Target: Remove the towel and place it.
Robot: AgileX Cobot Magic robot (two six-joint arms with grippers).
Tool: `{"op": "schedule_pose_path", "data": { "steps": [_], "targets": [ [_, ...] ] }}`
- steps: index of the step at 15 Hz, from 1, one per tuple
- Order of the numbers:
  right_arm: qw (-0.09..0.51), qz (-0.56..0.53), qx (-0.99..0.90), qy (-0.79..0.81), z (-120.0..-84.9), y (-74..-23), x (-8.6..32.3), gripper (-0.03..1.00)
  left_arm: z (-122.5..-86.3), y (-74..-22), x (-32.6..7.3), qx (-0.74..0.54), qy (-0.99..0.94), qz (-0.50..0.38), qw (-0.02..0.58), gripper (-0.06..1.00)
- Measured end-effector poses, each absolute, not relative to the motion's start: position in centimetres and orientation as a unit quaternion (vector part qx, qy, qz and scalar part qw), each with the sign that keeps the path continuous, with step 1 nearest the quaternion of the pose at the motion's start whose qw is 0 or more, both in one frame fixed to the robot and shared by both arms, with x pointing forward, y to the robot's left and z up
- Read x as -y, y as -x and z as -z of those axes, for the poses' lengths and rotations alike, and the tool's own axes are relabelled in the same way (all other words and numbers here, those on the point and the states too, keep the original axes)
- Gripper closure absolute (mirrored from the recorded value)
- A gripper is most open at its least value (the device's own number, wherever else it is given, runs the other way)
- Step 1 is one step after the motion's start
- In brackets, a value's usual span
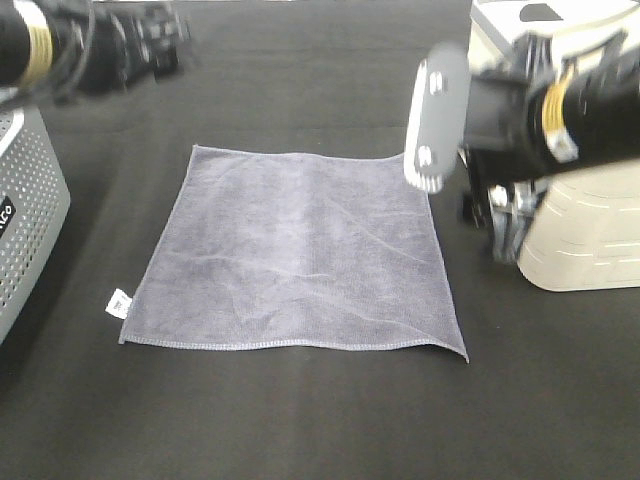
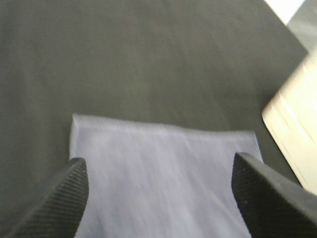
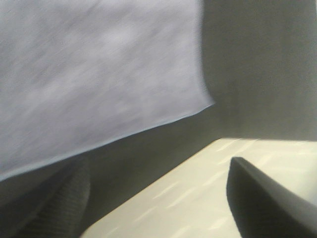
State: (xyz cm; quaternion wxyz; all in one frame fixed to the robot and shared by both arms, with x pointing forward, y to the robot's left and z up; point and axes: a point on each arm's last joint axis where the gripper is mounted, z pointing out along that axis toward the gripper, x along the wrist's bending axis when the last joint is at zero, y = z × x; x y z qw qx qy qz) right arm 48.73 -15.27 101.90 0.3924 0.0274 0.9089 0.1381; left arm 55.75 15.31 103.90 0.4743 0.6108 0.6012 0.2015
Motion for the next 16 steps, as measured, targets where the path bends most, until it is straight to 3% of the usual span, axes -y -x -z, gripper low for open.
{"op": "schedule_pose_path", "data": {
  "steps": [4,7,9,13,16],
  "targets": [
    [0.459,-0.185,-0.867,-0.05,-107.1,-50.7,14.1,0.22,-108.6,-57.9,-16.5,-0.54,-0.602,-0.372,0.457,0.2],
    [0.492,-0.265,-0.811,-0.174,-111.4,-52.3,14.5,0.22,-111.1,-58.6,-18.1,-0.522,-0.609,-0.468,0.37,0.2],
    [0.479,-0.323,-0.759,-0.299,-113.2,-53.2,15.5,0.22,-112.1,-58.8,-19.2,-0.537,-0.622,-0.465,0.329,0.2],
    [0.412,-0.416,-0.604,-0.541,-116.2,-54.9,19.5,0.22,-114.0,-59.6,-23.5,-0.621,-0.637,-0.335,0.309,0.2],
    [0.337,-0.382,-0.621,-0.596,-117.1,-55.6,20.9,0.22,-115.4,-59.1,-25.9,-0.647,-0.653,-0.27,0.286,0.2]
  ]
}}
